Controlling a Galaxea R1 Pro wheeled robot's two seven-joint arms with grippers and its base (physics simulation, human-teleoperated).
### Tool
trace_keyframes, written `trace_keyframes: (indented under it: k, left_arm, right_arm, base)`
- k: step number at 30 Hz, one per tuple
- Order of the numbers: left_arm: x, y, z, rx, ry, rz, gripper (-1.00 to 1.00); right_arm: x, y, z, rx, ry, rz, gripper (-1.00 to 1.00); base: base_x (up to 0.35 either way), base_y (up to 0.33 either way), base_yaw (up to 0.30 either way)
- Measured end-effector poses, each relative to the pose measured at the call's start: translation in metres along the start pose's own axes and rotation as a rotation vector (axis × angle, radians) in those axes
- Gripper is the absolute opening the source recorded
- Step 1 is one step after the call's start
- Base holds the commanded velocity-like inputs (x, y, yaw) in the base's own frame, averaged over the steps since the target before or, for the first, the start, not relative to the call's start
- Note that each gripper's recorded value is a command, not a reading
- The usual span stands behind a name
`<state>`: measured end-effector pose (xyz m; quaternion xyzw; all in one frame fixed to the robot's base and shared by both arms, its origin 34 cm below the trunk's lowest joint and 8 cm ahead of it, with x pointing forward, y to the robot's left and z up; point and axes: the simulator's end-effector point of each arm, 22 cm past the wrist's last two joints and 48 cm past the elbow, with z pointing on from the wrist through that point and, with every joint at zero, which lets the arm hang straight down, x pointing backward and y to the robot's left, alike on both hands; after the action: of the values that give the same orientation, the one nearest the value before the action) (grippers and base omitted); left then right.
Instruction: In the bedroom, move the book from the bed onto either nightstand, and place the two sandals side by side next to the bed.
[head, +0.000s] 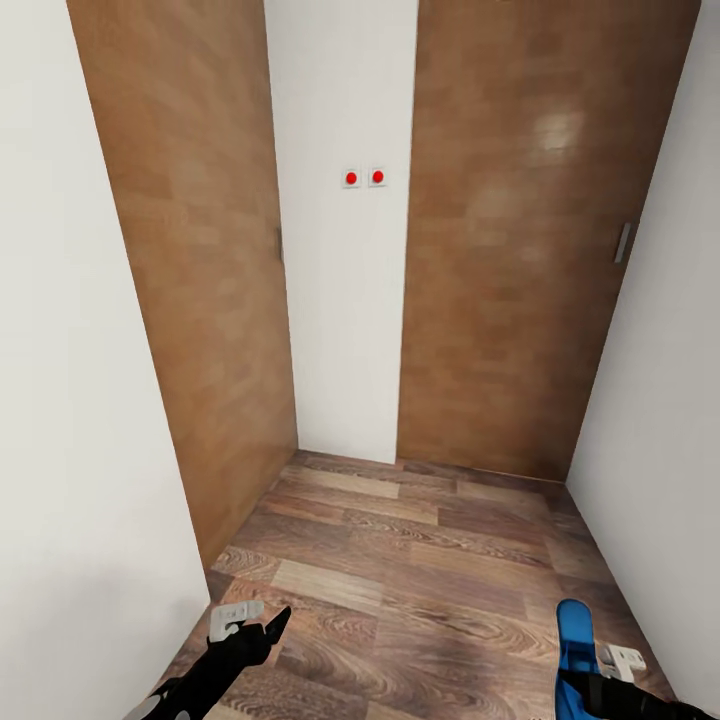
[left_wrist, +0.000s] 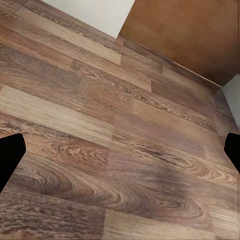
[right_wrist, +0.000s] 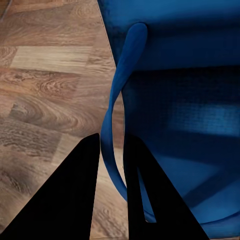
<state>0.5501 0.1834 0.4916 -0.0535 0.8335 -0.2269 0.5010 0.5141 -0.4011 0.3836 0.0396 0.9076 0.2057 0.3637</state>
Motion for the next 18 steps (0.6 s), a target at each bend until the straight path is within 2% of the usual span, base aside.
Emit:
trace_keyframes:
  k: [6,18]
  left_arm:
    - [-0.012,-0.005,-0.002,0.0,0.001,0.0,1.0]
    - [-0.008,-0.004,-0.002,-0.002,0.009,-0.005,1.0]
  right_arm:
    - [-0.01,0.005,-0.007,0.001,0.001,0.002,-1.0]
    - [-0.006,0.011,-0.003,-0.012,0.011,-0.002,-1.0]
  base:
    - [0.0,0.0,-0.266]
    - [0.0,0.0,-0.283]
